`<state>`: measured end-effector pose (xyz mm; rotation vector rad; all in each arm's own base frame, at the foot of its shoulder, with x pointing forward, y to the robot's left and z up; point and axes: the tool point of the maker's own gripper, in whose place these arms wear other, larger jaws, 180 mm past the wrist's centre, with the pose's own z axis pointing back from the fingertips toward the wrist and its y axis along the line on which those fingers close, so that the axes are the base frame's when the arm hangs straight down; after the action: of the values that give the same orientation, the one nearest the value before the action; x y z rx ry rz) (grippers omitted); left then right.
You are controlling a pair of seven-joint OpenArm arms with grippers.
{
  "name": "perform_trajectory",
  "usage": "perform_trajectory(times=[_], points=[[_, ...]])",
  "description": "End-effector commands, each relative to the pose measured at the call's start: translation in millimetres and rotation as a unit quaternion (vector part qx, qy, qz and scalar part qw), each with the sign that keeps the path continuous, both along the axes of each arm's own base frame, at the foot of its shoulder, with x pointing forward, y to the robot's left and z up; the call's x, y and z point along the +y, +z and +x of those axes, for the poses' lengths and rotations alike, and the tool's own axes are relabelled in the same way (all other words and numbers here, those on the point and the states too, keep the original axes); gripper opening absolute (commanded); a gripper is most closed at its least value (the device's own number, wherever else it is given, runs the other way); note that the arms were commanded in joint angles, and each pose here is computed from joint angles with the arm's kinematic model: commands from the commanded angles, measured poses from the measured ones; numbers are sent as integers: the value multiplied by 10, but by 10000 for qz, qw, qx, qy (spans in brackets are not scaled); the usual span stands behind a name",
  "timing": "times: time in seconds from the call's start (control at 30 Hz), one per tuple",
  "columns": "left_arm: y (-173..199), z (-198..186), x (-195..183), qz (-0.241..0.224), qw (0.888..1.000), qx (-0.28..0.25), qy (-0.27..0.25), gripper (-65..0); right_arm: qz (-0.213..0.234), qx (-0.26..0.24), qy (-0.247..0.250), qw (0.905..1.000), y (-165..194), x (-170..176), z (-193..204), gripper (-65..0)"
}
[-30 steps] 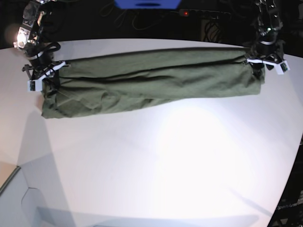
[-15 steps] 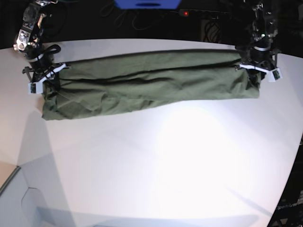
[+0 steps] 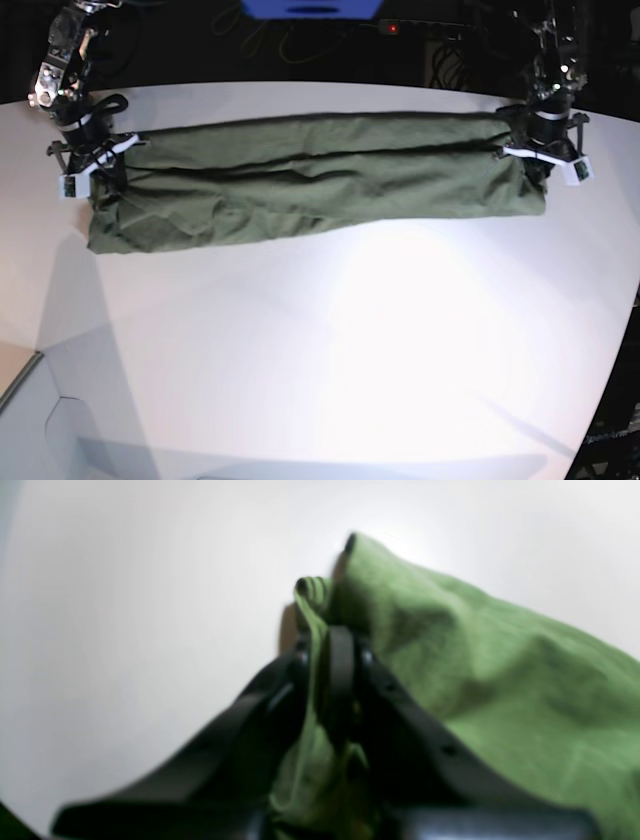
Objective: Layout the t-shirt on the table in an organized manner, then fold the t-shirt properly
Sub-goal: 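Grasp the strip's end with the left gripper and fold it toward the middle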
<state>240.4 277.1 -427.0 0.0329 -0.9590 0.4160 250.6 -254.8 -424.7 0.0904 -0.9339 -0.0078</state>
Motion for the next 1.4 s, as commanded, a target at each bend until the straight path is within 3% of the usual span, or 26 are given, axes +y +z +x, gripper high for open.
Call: perform_trajectory(times=[0.0, 0.13, 0.27, 0.47, 0.67, 0.8, 1.0, 1.2, 1.37], points=[[274, 166, -33, 91, 9988, -472, -107, -650, -77, -8, 41, 10000, 35, -41, 10, -650], [852, 418, -272, 152, 9912, -1244, -417, -650, -77, -8, 41, 10000, 35, -41, 10, -650], [1209, 549, -811, -43, 9795, -1739, -1020, -650, -77, -8, 41, 10000, 35, -41, 10, -650], [1101, 464, -1778, -689, 9624, -1597, -2085, -650, -77, -8, 41, 10000, 35, -41, 10, -650], [1019, 425, -2570, -1125, 9361, -1473, -2990, -650, -70, -8, 39, 10000, 33, -36, 10, -650], [856, 508, -2801, -1057, 9385, -1229, -3047, -650, -70, -8, 39, 10000, 33, -36, 10, -650], [746, 564, -3093, -938, 9326, -1063, -3320, -650, -70, 15, 39, 10000, 22, -36, -9, -650], [788, 603, -3337, -1170, 9291, -1089, -3334, -650, -70, 23, 40, 10000, 18, -36, -16, -650], [858, 539, -3561, -1284, 9185, -1143, -3560, -650, -70, 23, 40, 10000, 18, -36, -16, -650]])
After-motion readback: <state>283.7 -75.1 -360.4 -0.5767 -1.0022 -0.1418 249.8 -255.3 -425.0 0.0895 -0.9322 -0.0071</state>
